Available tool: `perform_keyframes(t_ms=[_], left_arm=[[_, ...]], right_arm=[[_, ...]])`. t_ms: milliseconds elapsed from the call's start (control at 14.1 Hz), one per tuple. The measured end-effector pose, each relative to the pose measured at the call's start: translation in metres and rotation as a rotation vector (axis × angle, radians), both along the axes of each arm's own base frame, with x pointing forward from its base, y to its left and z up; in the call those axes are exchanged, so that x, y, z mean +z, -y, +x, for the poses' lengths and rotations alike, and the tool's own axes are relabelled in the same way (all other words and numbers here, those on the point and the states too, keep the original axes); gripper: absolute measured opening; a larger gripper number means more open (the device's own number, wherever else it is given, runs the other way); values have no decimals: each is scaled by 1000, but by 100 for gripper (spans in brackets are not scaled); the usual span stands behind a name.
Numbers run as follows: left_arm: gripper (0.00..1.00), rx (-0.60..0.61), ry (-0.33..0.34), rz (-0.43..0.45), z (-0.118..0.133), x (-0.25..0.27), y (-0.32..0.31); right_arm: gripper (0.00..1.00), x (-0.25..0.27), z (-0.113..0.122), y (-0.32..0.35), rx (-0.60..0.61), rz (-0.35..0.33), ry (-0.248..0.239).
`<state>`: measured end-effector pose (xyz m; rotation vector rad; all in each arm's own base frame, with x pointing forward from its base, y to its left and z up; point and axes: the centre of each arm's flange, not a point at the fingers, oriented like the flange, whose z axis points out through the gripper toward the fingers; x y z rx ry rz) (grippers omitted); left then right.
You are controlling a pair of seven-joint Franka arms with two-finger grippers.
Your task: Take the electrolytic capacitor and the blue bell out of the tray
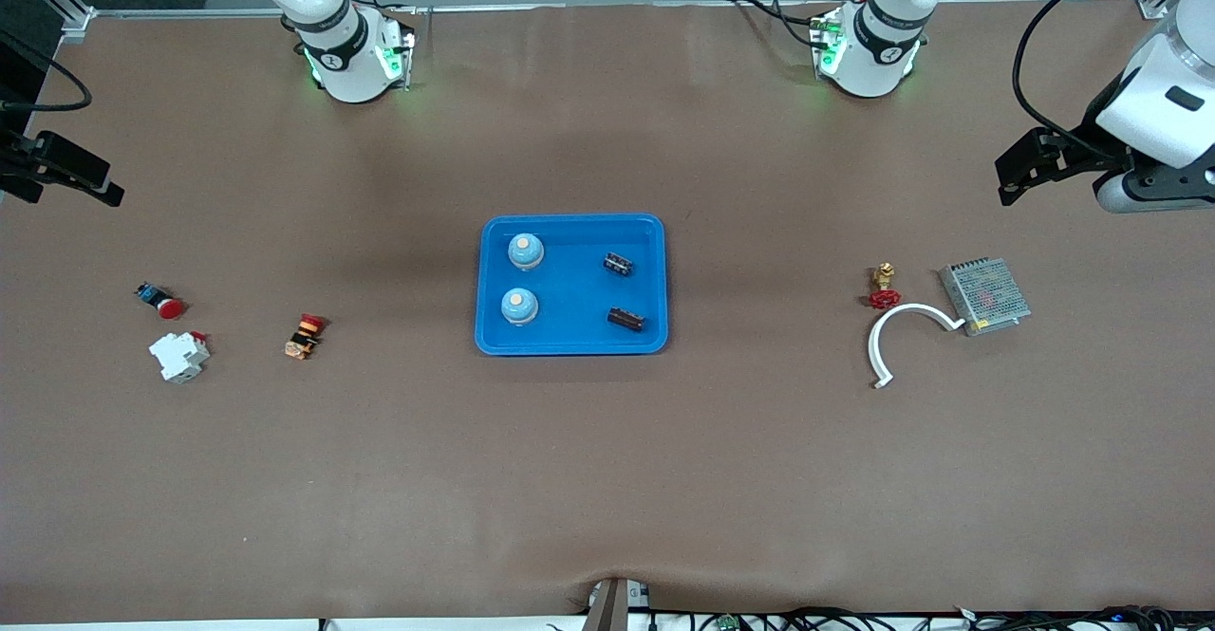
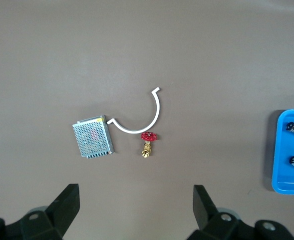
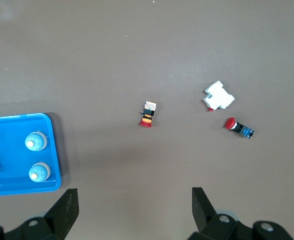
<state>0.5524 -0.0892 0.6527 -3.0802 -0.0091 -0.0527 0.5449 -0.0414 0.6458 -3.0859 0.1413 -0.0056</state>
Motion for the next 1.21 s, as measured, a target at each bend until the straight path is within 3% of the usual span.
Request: perform_keyframes(t_ms=[213, 497, 1207], left_arm=[[100, 1, 0, 0, 0, 0, 0], [100, 3, 0, 0, 0, 0, -1], [100, 5, -3, 1, 1, -2, -3]], right_arm=[[100, 0, -1, 7, -12, -3, -3], [100, 0, -1, 10, -7, -80, -10], [100, -18, 1, 1, 10, -83, -38]])
